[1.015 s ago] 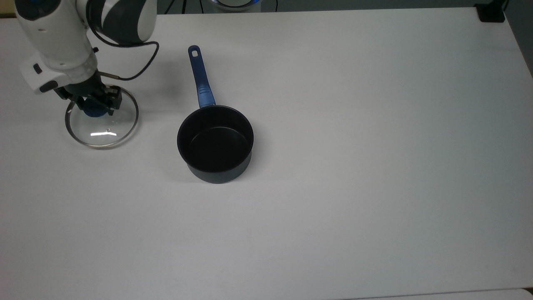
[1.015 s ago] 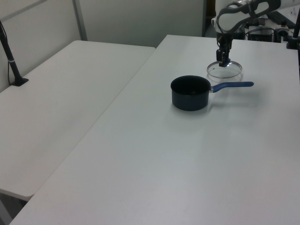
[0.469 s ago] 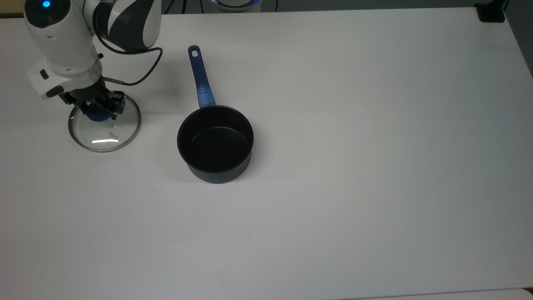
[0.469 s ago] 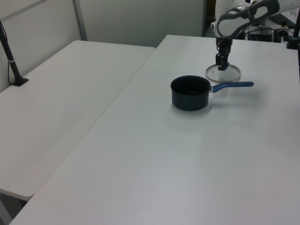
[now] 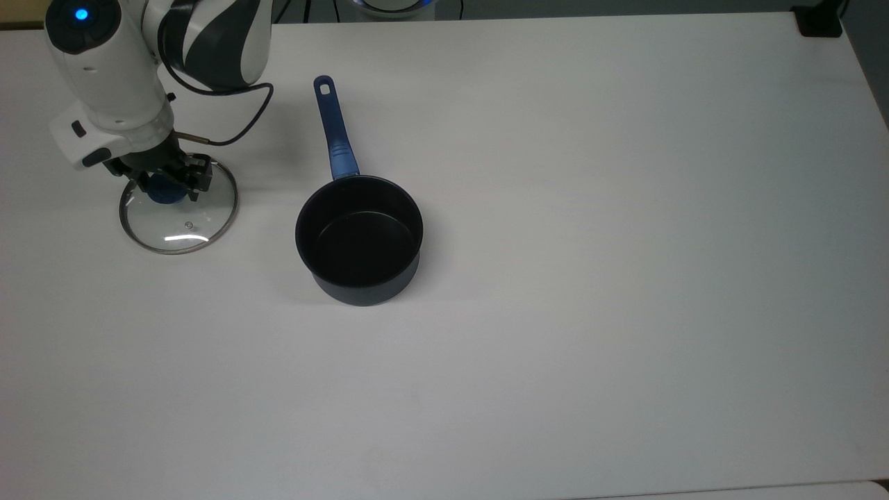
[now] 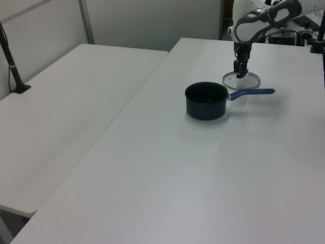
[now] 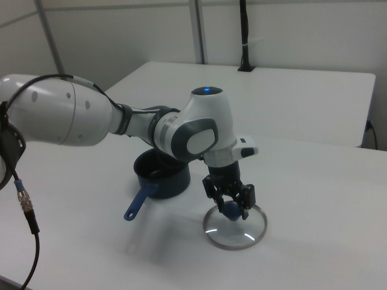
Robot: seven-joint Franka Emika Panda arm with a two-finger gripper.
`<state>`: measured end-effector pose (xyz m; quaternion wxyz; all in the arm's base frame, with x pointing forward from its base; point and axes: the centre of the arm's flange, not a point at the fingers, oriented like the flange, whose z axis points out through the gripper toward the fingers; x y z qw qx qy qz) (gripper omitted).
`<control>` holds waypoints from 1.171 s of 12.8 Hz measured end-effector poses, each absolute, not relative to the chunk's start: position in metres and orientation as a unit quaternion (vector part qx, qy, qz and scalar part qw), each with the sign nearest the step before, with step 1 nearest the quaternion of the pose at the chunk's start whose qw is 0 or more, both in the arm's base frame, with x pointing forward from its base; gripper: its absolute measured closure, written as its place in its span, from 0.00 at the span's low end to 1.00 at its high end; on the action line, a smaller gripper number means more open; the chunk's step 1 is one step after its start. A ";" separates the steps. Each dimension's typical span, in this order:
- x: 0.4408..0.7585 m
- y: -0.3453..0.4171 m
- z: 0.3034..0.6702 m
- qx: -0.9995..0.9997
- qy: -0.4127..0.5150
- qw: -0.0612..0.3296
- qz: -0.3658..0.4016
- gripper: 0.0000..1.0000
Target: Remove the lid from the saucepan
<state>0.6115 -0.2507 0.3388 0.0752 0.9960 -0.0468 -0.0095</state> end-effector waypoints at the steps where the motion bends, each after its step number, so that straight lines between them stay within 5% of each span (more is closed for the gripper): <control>1: 0.611 -0.251 0.337 0.996 -0.047 0.075 -0.011 0.24; 5: 0.613 -0.250 0.342 0.996 -0.046 0.076 -0.007 0.00; 7: 0.612 -0.239 0.372 0.997 -0.043 0.068 -0.005 0.00; 11: 0.601 -0.136 0.490 0.999 -0.045 0.025 0.012 0.00; 15: 0.580 -0.025 0.534 1.000 -0.006 0.008 -0.015 0.00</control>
